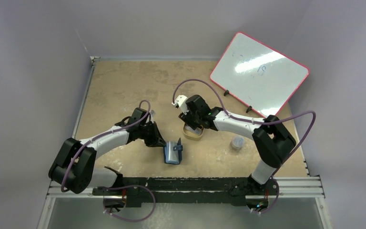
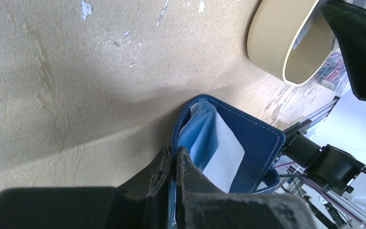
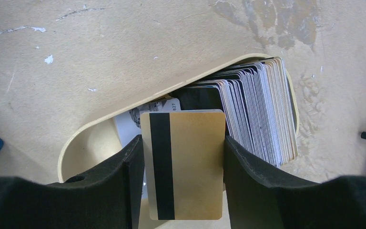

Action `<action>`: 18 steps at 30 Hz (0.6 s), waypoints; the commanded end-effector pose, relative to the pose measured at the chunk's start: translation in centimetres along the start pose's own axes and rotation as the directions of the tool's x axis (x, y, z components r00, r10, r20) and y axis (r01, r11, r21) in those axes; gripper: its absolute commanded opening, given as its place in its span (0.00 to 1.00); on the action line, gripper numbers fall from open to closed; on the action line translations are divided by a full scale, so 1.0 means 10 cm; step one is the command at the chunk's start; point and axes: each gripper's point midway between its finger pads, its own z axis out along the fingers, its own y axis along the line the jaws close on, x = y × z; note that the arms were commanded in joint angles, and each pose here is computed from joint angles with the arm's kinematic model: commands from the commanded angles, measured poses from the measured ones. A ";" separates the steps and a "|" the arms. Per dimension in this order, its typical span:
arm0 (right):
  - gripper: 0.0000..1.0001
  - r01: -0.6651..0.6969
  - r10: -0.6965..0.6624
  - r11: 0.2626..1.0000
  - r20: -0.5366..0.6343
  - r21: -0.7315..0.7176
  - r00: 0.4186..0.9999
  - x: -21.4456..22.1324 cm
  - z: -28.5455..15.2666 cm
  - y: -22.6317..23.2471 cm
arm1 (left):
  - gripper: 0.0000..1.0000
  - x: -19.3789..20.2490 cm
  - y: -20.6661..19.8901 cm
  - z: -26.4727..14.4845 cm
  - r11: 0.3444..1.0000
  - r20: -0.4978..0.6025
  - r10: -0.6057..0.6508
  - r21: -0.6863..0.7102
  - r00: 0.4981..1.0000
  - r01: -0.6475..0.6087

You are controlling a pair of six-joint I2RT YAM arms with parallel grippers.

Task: Put the credit cards into the card holder
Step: Place the credit card in the storage box.

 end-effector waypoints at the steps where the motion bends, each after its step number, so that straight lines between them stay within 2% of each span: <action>1: 0.37 -0.002 0.001 0.999 0.029 0.044 1.000 -0.14 -0.04 -0.12 | 0.00 -0.03 -0.03 -0.06 1.000 0.031 0.018 0.009 0.999 -0.019; 8: 0.60 -0.032 0.035 0.995 0.034 -0.099 0.999 -0.16 -0.18 0.11 | 0.00 -0.04 -0.06 -0.11 1.000 0.035 0.024 0.012 0.999 -0.024; 18: 0.73 -0.082 0.090 0.987 0.049 -0.139 0.995 -0.29 -0.25 0.11 | 0.00 -0.02 -0.05 -0.12 0.999 0.025 0.032 0.007 0.999 -0.033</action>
